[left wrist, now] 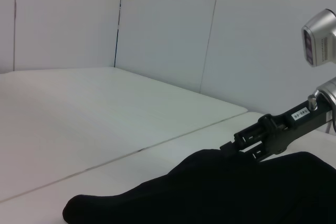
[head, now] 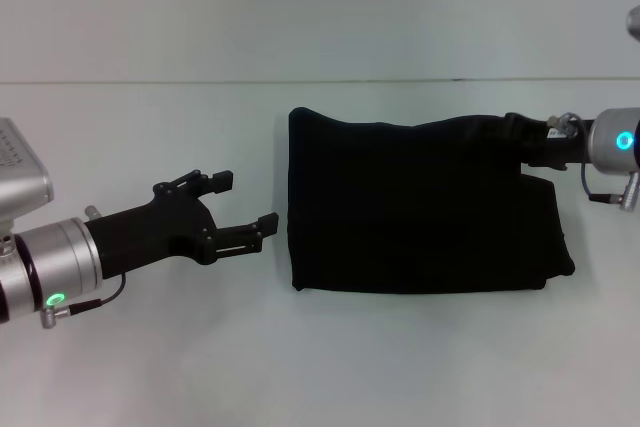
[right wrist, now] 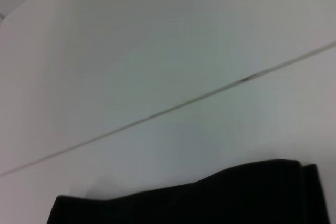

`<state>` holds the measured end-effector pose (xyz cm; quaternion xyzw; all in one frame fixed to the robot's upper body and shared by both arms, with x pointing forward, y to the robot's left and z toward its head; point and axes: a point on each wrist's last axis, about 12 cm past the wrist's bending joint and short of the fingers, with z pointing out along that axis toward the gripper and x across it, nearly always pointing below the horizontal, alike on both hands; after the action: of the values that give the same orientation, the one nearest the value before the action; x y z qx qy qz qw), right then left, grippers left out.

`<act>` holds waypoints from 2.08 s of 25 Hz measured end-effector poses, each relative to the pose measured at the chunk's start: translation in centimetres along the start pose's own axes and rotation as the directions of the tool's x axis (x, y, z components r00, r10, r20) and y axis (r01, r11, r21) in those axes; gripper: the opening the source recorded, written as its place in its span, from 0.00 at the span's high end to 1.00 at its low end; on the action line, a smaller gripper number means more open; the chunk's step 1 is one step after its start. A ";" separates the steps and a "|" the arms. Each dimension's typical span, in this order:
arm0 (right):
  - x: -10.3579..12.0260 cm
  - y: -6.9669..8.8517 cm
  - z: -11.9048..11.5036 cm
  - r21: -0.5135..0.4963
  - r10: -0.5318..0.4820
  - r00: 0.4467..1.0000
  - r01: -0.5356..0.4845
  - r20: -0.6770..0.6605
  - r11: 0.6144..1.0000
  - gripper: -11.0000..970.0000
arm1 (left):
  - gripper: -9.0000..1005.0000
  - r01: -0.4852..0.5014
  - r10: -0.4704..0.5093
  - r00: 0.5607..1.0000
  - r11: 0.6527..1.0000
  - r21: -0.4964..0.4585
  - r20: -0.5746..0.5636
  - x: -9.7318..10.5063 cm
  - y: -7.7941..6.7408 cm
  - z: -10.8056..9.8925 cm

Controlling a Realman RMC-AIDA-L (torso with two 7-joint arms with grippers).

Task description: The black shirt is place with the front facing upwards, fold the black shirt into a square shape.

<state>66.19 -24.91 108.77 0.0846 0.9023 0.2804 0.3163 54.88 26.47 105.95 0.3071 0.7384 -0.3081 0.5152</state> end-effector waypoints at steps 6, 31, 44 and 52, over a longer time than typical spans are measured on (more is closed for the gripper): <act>0.6 0.6 0.6 -0.009 -0.093 0.995 0.094 0.020 0.996 0.22 | 0.06 -0.002 0.002 1.000 1.000 0.003 0.002 -0.1 0.0 0.1; -0.7 -0.5 0.0 0.024 -0.096 0.977 0.093 0.190 0.995 0.89 | 0.06 -0.005 0.005 1.000 1.000 0.005 0.003 -0.3 0.1 0.3; -0.4 -0.5 -0.1 0.007 -0.120 0.966 0.122 0.228 0.993 0.85 | 0.06 -0.007 0.007 1.000 1.000 0.011 0.006 -0.6 0.0 0.6; 0.2 -2.3 -0.5 0.050 -0.079 0.965 0.069 0.251 0.996 0.82 | 0.06 -0.008 0.008 1.000 1.000 0.016 0.004 -0.5 0.0 0.6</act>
<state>65.76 -26.99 107.74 0.0923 0.8626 0.2368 0.4374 55.37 25.90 106.28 0.3135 0.7338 -0.3125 0.5153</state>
